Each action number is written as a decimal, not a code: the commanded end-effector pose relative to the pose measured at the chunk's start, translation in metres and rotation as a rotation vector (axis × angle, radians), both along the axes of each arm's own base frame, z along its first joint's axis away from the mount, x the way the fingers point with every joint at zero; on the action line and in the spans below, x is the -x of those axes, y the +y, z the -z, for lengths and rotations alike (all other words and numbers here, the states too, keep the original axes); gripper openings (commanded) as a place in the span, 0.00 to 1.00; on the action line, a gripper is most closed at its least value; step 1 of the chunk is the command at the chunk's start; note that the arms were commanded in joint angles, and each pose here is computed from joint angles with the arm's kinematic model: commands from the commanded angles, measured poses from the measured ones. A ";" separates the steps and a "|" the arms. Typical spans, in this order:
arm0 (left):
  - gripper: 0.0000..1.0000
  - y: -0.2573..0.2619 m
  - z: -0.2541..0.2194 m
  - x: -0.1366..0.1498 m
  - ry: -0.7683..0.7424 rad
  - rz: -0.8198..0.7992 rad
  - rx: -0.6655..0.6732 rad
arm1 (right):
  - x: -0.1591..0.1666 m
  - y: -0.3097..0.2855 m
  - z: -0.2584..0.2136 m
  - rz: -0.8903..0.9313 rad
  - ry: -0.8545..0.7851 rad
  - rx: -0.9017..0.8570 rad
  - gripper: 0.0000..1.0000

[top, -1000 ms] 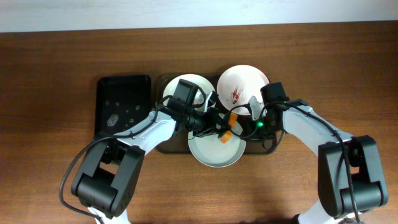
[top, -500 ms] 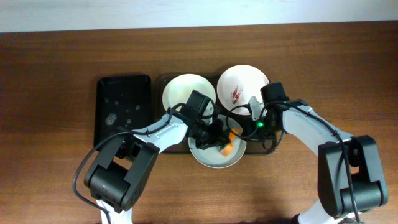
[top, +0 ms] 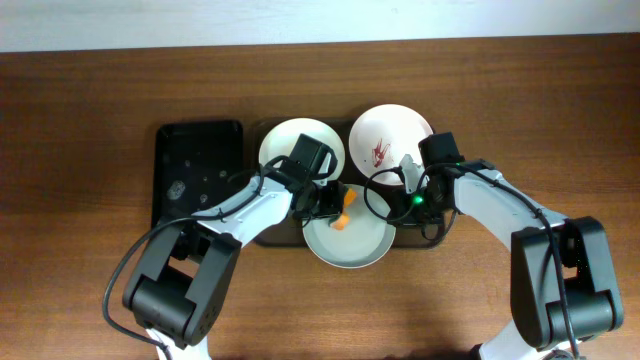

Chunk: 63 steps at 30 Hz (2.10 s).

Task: Clean dirty plates on tray and stack at the side
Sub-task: 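Scrub the front plate's sauce with the sponge in the left gripper, then return the sponge to the black tray with the left gripper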

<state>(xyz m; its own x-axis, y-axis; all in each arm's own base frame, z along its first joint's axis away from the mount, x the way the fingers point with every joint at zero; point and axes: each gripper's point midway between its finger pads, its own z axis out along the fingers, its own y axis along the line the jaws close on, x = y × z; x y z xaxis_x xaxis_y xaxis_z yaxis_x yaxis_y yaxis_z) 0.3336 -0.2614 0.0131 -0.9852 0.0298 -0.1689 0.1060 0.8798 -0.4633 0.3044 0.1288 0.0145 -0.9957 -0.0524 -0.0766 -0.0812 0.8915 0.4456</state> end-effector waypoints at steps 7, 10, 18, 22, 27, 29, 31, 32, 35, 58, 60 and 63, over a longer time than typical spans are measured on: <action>0.00 0.021 -0.061 -0.003 -0.115 0.118 -0.113 | -0.004 0.004 -0.004 -0.007 -0.011 -0.011 0.04; 0.00 0.022 -0.087 -0.010 -0.182 0.102 -0.095 | -0.004 0.004 -0.004 -0.007 -0.011 -0.011 0.04; 0.00 0.084 -0.094 -0.027 -0.208 0.000 -0.231 | -0.003 0.004 -0.004 -0.007 -0.008 -0.011 0.04; 0.00 0.136 -0.094 -0.043 -0.249 -0.069 -0.404 | -0.003 0.004 -0.004 -0.007 -0.007 -0.010 0.04; 0.00 0.213 -0.100 -0.065 -0.305 -0.161 -0.642 | -0.003 0.004 -0.004 -0.007 -0.007 -0.010 0.04; 0.00 0.231 -0.097 -0.069 -0.302 -0.168 -0.676 | -0.003 0.004 -0.004 -0.007 -0.007 -0.010 0.04; 0.00 0.244 -0.089 -0.069 -0.274 -0.190 -0.685 | -0.003 0.004 -0.004 -0.007 -0.007 -0.010 0.04; 0.00 0.249 -0.084 -0.069 -0.258 -0.197 -0.683 | -0.003 0.004 -0.004 -0.007 -0.007 -0.010 0.04; 0.00 0.256 -0.068 -0.069 -0.206 -0.206 -0.649 | -0.003 0.004 -0.004 -0.007 -0.007 -0.010 0.04; 0.68 0.259 -0.004 -0.078 -0.126 -0.113 -0.674 | -0.003 0.004 -0.004 -0.007 -0.007 -0.011 0.04; 0.68 0.259 0.002 -0.077 -0.115 -0.109 -0.676 | -0.003 0.004 -0.004 -0.007 -0.007 -0.011 0.04; 0.67 0.258 0.011 -0.080 -0.114 -0.108 -0.675 | -0.003 0.004 -0.004 -0.007 -0.007 -0.011 0.04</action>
